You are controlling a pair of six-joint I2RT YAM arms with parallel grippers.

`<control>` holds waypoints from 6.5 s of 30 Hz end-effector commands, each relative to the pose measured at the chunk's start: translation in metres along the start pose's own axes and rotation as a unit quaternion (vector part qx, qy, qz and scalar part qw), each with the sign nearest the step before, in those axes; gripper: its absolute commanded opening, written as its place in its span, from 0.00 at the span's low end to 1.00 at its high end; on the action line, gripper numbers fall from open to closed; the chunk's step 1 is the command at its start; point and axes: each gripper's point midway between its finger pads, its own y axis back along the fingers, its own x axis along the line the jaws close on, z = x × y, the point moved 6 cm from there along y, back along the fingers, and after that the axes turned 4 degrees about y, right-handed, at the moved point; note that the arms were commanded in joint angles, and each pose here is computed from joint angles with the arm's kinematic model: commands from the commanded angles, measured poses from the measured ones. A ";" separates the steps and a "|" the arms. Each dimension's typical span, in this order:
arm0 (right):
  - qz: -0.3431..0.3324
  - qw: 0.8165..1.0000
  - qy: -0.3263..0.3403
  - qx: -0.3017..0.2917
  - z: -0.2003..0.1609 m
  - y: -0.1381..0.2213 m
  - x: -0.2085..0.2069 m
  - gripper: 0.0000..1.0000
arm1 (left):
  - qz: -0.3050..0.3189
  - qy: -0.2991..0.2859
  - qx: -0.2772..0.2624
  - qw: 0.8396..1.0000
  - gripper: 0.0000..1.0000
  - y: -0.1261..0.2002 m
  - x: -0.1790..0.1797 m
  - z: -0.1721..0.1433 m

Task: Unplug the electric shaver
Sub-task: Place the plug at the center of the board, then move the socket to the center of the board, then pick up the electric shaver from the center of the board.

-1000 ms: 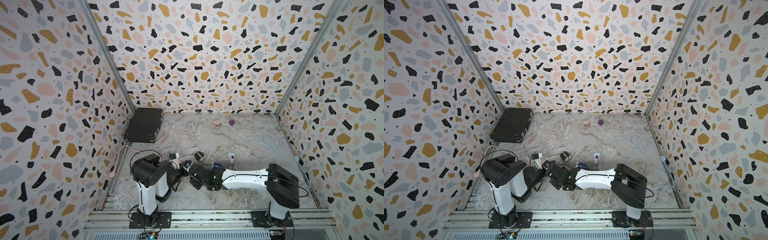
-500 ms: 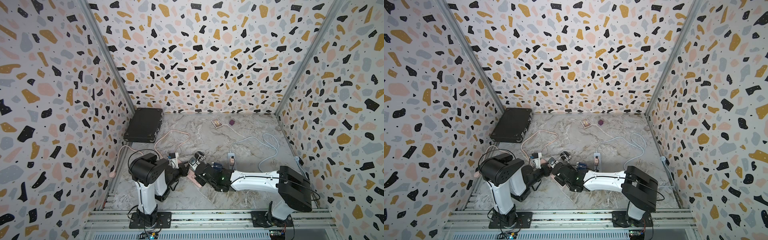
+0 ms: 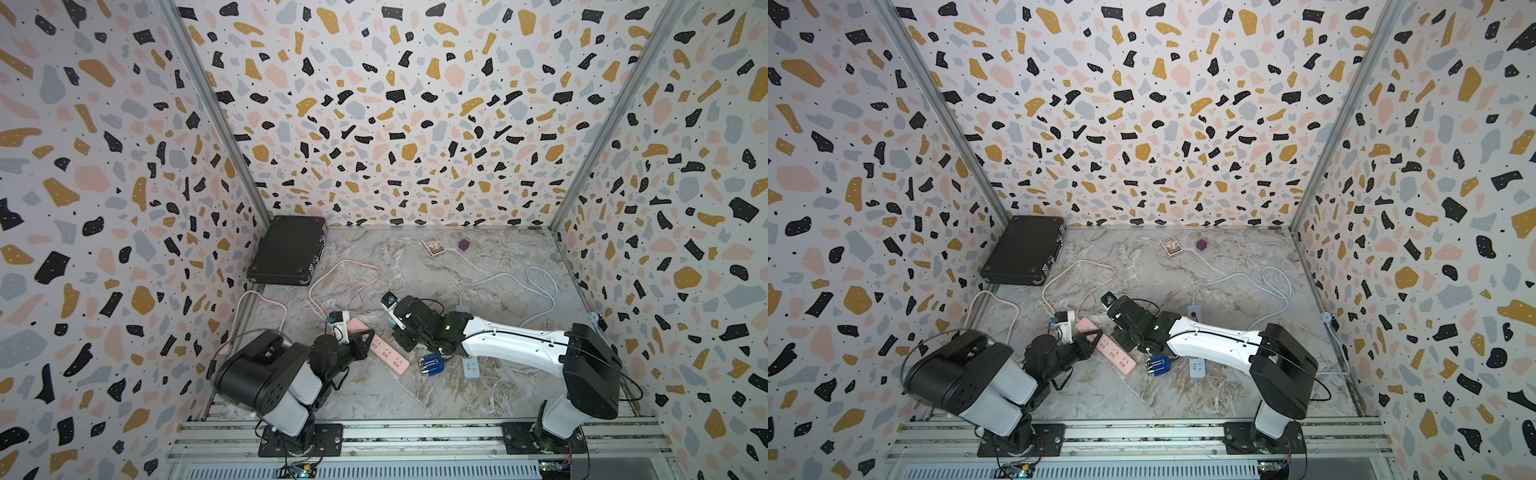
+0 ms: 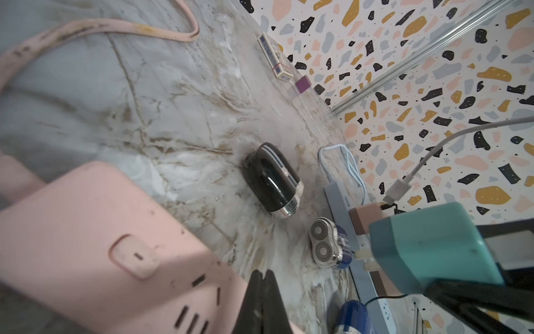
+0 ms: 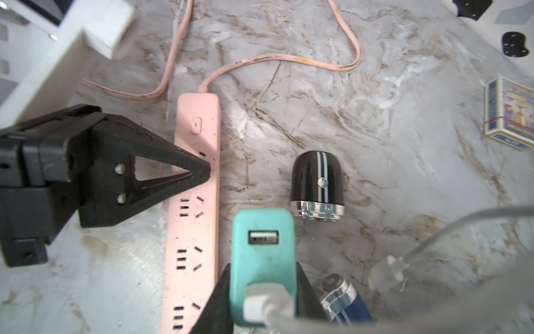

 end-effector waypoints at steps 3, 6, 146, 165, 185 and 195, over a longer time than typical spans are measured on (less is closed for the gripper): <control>0.048 0.999 0.000 0.015 0.022 0.006 -0.001 0.00 | 0.069 -0.063 0.049 0.994 0.05 0.021 -0.036 0.014; 0.064 0.997 -0.011 0.033 0.027 -0.001 -0.013 0.00 | 0.090 -0.118 -0.019 0.989 0.17 0.064 -0.067 0.041; 0.083 0.992 -0.017 0.092 0.108 -0.122 0.031 0.72 | 0.184 -0.232 -0.009 0.955 1.00 0.138 -0.160 0.123; -0.096 0.990 -0.097 0.043 -0.001 0.081 -0.092 0.76 | -0.012 -0.281 0.084 0.956 1.00 0.090 -0.181 0.078; -0.202 0.963 -0.170 0.044 -0.114 0.189 -0.127 0.81 | 0.044 -0.497 0.219 0.838 1.00 -0.014 -0.161 -0.026; -0.182 0.963 -0.190 0.063 -0.138 0.180 -0.122 0.81 | -0.005 -0.504 0.255 0.825 1.00 -0.033 -0.166 -0.057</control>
